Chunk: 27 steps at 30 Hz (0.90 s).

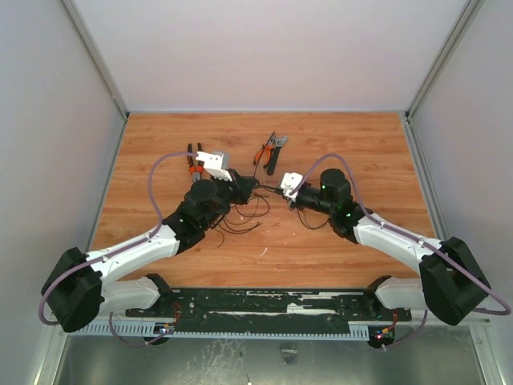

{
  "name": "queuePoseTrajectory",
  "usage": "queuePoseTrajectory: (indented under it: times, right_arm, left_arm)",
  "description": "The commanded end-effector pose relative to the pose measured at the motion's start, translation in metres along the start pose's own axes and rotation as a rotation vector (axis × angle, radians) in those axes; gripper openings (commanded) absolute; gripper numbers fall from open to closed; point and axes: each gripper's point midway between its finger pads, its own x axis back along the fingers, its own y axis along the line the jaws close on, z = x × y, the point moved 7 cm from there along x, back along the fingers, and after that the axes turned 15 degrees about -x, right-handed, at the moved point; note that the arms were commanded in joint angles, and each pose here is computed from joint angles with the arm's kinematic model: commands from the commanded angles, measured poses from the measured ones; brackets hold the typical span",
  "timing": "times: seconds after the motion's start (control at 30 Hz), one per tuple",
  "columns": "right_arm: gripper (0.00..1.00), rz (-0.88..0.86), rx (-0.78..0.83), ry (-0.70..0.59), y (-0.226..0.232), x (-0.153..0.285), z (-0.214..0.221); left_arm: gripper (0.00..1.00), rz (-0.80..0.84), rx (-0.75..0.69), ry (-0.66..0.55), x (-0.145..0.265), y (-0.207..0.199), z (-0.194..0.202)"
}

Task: Zip-tie the wires
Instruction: Adjust the cable at the center of the board.

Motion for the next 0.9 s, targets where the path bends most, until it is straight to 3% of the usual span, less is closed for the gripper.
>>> queuePoseTrajectory:
  times: [0.0, 0.87]
  right_arm:
    - [0.00, 0.061, -0.036, 0.016, -0.001, 0.011, 0.004]
    - [0.00, 0.287, -0.108, 0.046, -0.027, 0.044, 0.012]
  left_arm:
    - [0.00, -0.035, -0.007, -0.035, 0.005, 0.007, -0.011]
    - [0.00, -0.124, -0.035, -0.081, 0.023, 0.026, -0.035]
